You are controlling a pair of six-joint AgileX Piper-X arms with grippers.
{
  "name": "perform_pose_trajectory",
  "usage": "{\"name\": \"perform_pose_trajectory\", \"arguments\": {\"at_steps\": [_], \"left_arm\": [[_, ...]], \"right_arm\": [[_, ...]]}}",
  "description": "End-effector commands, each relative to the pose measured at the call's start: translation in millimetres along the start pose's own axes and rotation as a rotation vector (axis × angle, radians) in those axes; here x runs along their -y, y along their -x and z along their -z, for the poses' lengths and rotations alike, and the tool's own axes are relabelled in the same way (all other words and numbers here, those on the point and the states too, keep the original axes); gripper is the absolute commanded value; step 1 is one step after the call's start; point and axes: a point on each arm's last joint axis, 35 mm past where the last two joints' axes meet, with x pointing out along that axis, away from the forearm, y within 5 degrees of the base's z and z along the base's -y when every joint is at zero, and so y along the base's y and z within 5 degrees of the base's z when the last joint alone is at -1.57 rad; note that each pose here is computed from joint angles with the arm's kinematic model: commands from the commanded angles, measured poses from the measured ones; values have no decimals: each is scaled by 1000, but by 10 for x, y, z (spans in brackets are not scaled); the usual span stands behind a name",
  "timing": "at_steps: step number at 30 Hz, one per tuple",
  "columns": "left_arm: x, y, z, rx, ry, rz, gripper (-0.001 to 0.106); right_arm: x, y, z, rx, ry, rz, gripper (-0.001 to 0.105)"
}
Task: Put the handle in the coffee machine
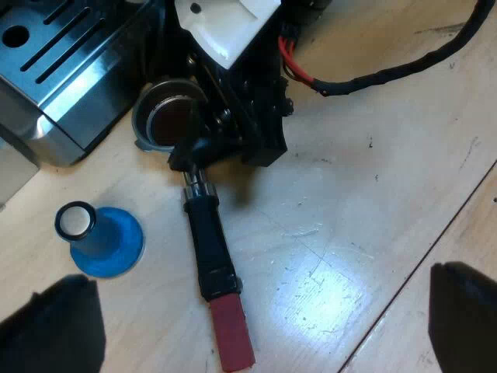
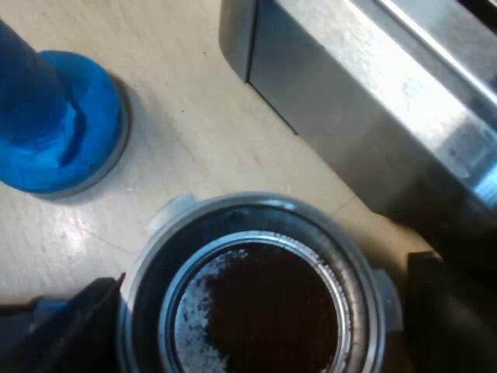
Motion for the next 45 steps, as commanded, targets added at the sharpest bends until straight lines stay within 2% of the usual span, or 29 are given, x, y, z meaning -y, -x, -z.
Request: {"name": "perform_pose_trajectory", "arguments": {"at_steps": [1, 2, 4, 5, 7, 8, 12, 17, 18, 20, 23, 25, 27, 33, 37, 39, 41, 45], "left_arm": [[1, 18, -6, 5, 2, -12, 85], [1, 18, -6, 5, 2, -12, 85], [1, 18, -6, 5, 2, -12, 85], [1, 18, -6, 5, 2, -12, 85], [1, 18, -6, 5, 2, -12, 85], [1, 18, -6, 5, 2, -12, 85], [1, 18, -6, 5, -5, -12, 85], [1, 18, -23, 20, -8, -12, 85], [2, 18, -43, 38, -11, -11, 85], [2, 19, -59, 52, -18, -11, 85], [3, 21, -82, 73, -60, -12, 85], [3, 21, -83, 74, -64, -12, 85], [4, 23, -107, 95, -109, -15, 85], [6, 27, -145, 130, -140, -17, 85], [4, 19, -160, 145, -143, -18, 85], [-2, -15, -152, 142, -143, -17, 85], [-12, -63, -135, 134, -146, -17, 85], [-34, -221, -69, 105, -203, 6, 85]], "right_arm": [[12, 11, 0, -9, -19, 8, 46], [11, 11, 2, -11, -19, 6, 42], [9, 11, 8, -16, -19, 4, 25], [8, 11, 11, -19, -19, 3, 22], [6, 11, 22, -29, -20, 1, 4], [5, 18, 22, -31, -22, 1, 0], [12, 86, -12, -27, -69, 8, 0], [38, 209, -65, -26, -129, 66, 0], [50, 267, -72, -40, -156, 103, 0], [54, 385, -86, -63, -172, 121, 0], [51, 473, -86, -85, -194, 124, 0], [54, 524, -83, -99, -215, 143, 0], [55, 610, -74, -125, -249, 163, 0], [63, 801, -79, -150, -312, 216, 0], [74, 930, -102, -146, -322, 255, 0], [73, 987, -111, -143, -331, 256, 0], [72, 1077, -113, -145, -364, 269, 0], [81, 1242, -142, -125, -389, 306, 0]]}}
